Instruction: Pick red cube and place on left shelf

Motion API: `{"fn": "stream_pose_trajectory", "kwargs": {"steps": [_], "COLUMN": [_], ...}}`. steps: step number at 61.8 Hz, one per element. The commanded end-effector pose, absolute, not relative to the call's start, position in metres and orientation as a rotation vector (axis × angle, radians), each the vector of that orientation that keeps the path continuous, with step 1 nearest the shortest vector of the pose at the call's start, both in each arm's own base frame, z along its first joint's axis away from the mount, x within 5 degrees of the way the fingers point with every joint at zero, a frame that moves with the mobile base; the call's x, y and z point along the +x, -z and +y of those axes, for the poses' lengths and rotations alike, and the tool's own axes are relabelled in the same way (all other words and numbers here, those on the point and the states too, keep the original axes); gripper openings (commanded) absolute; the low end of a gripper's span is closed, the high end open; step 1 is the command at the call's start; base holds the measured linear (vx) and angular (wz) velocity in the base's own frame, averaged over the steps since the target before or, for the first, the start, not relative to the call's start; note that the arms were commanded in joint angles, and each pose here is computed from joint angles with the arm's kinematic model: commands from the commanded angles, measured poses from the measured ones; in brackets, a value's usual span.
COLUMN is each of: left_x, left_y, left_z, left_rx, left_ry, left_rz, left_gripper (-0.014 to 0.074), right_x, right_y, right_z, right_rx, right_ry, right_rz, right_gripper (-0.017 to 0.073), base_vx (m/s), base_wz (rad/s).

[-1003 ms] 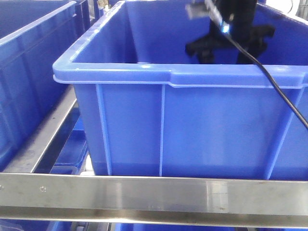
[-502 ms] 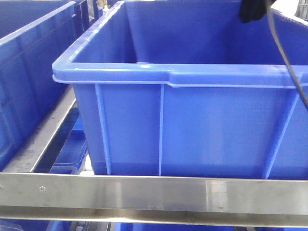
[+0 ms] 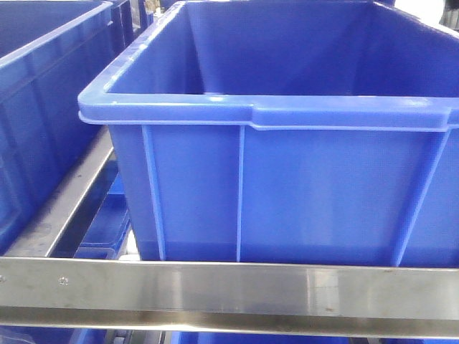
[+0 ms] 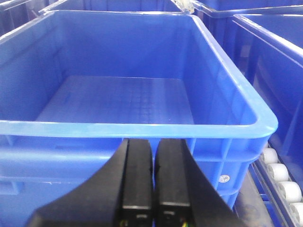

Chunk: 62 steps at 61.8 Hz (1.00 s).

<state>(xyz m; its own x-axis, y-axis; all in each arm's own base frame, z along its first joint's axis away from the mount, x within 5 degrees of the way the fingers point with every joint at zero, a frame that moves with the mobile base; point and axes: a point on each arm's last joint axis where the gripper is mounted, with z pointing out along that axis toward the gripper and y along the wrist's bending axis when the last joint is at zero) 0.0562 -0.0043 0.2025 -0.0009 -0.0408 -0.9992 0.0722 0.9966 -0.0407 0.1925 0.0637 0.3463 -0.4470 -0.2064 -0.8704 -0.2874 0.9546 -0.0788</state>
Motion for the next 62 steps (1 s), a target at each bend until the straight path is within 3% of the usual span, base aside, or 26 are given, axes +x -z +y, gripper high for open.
{"fn": "stream_pose_trajectory", "kwargs": {"steps": [1, 34, 62], "left_x": [0.056, 0.056, 0.056], "left_y": [-0.203, -0.203, -0.203], "left_z": [-0.003, -0.003, -0.003], "left_rx": [0.013, 0.013, 0.013], "left_ry": [0.087, 0.087, 0.087], "left_rz": [1.489, 1.489, 1.489], "left_gripper": [0.0101, 0.0101, 0.0101], "right_x": [0.173, 0.068, 0.063], "right_y": [-0.363, -0.341, -0.336], "right_z": [0.057, 0.019, 0.017], "right_rx": [-0.352, -0.290, -0.286], "right_ry": [-0.118, -0.169, -0.163], "right_rz": [1.848, 1.535, 1.542], "right_gripper": [0.0116, 0.0116, 0.0116], "base_vx": [0.00, 0.00, 0.00], "base_wz": [0.00, 0.00, 0.00]}}
